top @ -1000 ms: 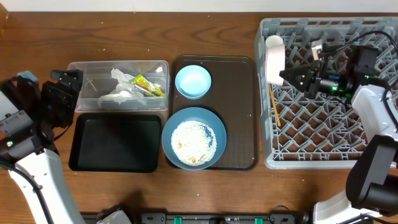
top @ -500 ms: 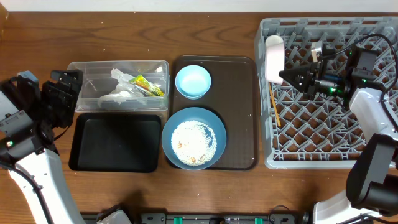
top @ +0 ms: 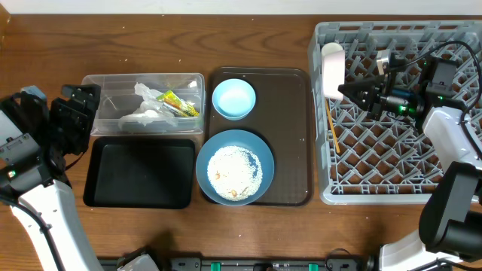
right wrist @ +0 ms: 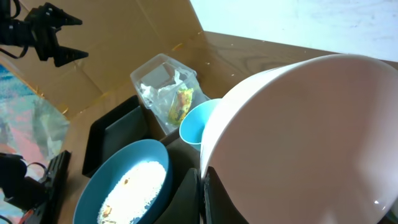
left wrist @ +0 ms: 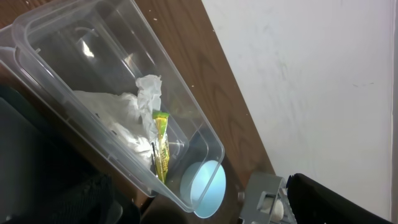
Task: Sort waste into correct bins and load items into the dishwasher rack
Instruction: 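Lift the pink bowl and carry it right over the grey rack, then lower the pink bowl into the rack's back area and release it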
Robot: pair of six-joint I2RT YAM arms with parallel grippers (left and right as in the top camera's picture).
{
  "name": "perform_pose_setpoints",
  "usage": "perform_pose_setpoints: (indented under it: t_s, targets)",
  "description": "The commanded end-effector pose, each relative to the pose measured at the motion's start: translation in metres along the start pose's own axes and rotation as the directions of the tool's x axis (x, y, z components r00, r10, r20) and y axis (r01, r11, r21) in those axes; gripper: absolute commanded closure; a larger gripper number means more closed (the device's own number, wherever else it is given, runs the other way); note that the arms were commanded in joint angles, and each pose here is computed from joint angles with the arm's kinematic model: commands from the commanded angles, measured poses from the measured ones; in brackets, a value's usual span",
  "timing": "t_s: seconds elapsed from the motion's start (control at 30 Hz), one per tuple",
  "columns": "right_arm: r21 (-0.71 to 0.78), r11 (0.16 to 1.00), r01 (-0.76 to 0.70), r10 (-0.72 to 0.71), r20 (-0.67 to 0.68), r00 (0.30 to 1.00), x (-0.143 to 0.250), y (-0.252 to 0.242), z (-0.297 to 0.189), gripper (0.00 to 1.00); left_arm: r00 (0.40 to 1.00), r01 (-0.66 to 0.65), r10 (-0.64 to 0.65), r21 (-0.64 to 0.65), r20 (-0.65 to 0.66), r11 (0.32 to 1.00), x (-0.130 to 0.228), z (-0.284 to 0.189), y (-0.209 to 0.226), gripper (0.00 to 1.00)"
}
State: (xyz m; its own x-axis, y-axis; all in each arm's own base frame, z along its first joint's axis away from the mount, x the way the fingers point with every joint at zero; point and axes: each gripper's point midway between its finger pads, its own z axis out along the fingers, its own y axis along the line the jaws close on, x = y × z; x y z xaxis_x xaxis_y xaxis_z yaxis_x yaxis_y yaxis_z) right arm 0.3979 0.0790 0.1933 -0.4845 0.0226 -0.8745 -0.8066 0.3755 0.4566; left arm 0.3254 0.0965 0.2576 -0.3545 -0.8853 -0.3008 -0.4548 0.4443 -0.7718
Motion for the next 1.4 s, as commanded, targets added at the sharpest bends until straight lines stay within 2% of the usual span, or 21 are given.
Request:
perform_pose_setpoints:
  t_s: [0.0, 0.5, 0.57, 0.63, 0.87, 1.37]
  targets:
    - [-0.023, 1.0, -0.016, 0.016, -0.005, 1.0, 0.012, -0.006, 0.006, 0.99, 1.0, 0.003, -0.003, 0.007, 0.001, 1.0, -0.002, -0.001, -0.002, 0.09]
    - [-0.014, 0.999, -0.043, 0.042, -0.026, 0.999, 0.026, -0.018, 0.013, 0.99, 1.0, 0.003, -0.003, 0.007, 0.001, 1.0, -0.002, -0.001, -0.002, 0.09]
    - [-0.059, 0.998, -0.018, 0.018, 0.004, 1.0, 0.019, -0.011, 0.013, 0.99, 1.0, 0.003, -0.003, 0.007, 0.001, 1.0, -0.002, -0.001, -0.002, 0.09]
    - [-0.181, 0.983, 0.037, -0.022, 0.083, 0.996, 0.002, 0.008, 0.008, 0.99, 1.0, 0.003, -0.003, 0.007, 0.001, 1.0, -0.002, -0.001, -0.002, 0.09]
    - [-0.19, 0.981, -0.031, 0.044, 0.066, 0.997, -0.008, 0.006, 0.012, 0.99, 1.0, 0.003, -0.003, 0.007, 0.001, 1.0, -0.002, -0.001, -0.002, 0.09]
    - [-0.111, 0.993, -0.035, 0.04, 0.039, 0.998, 0.029, -0.007, 0.014, 0.99, 1.0, 0.003, -0.003, 0.007, 0.001, 1.0, -0.002, -0.001, -0.002, 0.09]
